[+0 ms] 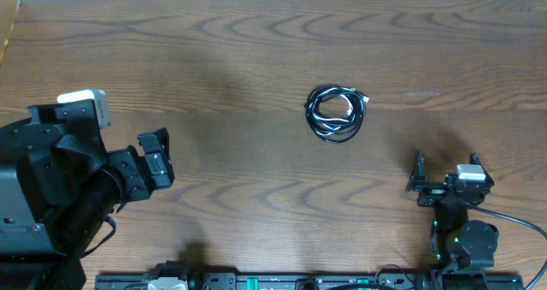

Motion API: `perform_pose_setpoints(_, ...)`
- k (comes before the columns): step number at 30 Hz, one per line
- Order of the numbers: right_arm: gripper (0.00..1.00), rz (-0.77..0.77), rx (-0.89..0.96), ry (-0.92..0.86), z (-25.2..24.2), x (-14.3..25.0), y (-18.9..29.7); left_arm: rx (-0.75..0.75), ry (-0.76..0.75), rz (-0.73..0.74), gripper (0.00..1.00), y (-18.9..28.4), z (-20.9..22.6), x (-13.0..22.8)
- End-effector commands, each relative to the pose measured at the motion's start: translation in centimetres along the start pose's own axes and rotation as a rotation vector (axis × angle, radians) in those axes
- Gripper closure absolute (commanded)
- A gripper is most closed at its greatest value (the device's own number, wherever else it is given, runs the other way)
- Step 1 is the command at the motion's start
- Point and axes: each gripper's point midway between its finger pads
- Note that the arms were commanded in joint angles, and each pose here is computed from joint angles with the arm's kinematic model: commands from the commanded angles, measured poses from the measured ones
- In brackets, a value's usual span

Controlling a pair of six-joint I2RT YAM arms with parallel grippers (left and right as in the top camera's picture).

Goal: Untangle cables
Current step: 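Raise the left arm and move its gripper toward the cable bundle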

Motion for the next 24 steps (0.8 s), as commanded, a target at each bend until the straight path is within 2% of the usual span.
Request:
perform_pose_setpoints(1, 0.01, 0.024, -0.052, -0.116, 0.6, -0.8, 0.6, 0.008, -0.058, -0.014, 0.02, 0.5, -0.1, -0.2)
perform_pose_setpoints(8, 0.01, 0.108, -0.067, -0.128, -0.8, -5.8, 5.3, 0.014, -0.102, -0.03, 0.02, 0.9, -0.1, -0.3)
perform_pose_setpoints(14, 0.01, 0.003, -0.17, -0.19, -0.4, -12.0, 9.3, 0.028, -0.103, -0.065, 0.03, 2.0, 0.0, 0.1)
perform_pose_setpoints(19, 0.01, -0.087, -0.168, -0.231, -1.6, -17.0, 12.4, 0.027, -0.104, -0.063, 0.03, 2.0, 0.8, 1.9)
perform_pose_setpoints(24, 0.01, -0.021, -0.187, -0.139, -2.1, -19.7, 13.7, 0.073, -0.129, -0.072, 0.03, 1.2, 1.0, 4.0)
Point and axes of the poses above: each gripper's point midway between its finger pads, its own y axis back along the fingers, its own z axis along the line the jaws close on, x = y × z, and after that the axes turned 13 degrees about y, right-handed
